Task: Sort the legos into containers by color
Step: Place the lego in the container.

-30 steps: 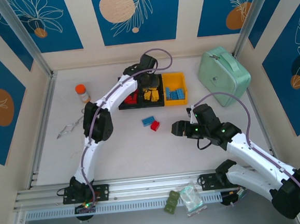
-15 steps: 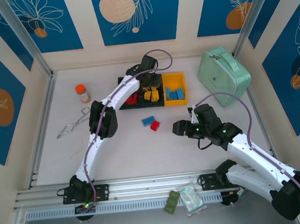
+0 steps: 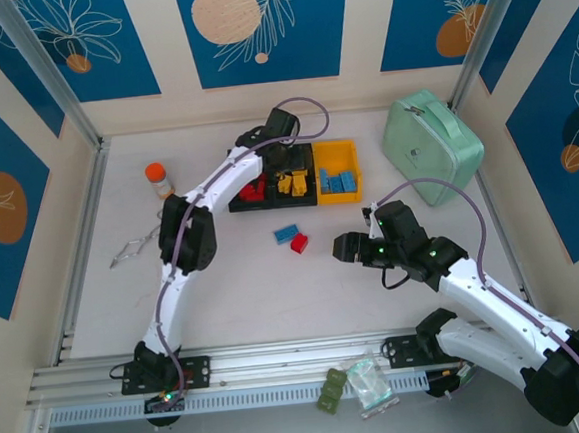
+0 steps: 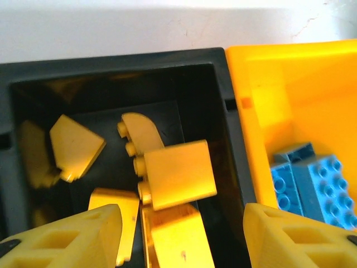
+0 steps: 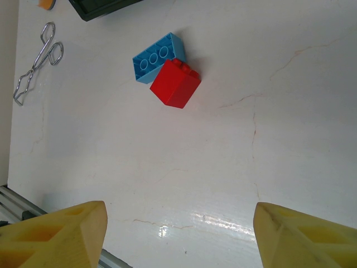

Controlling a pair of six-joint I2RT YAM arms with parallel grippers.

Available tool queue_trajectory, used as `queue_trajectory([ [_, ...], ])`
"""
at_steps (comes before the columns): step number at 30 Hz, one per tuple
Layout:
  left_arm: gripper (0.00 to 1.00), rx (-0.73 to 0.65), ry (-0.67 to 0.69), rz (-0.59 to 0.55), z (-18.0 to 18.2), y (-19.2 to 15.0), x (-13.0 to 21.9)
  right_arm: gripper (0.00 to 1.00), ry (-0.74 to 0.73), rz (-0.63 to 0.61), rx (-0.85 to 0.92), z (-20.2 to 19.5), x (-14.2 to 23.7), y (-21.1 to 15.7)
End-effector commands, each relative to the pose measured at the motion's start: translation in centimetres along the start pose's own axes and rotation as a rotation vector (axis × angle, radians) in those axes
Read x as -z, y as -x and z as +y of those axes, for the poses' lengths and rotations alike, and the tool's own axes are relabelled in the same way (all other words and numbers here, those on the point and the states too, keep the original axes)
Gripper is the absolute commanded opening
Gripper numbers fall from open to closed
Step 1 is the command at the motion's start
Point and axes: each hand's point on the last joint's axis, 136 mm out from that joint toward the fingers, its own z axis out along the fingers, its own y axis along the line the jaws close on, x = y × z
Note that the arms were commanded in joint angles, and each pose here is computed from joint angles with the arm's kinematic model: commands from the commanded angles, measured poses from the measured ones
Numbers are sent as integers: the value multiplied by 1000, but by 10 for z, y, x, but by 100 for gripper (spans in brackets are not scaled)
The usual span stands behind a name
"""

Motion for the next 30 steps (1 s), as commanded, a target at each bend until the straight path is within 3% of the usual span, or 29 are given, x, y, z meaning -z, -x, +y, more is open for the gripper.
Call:
queue_trajectory([
  [1,59,-39,-72,-73,-21,14,49,70,11,-7,0,4,7,1],
  [15,58,-92,-87,28,5,-80,100,70,11,8,3,4,7,-5],
  [23,54,-168,-180,180,-8,-152,97,70,-5,21,4,0,6,-11],
  [30,56,-221,-159,251,-24,-200,81,70,-1,38,2,-2,7,-20],
])
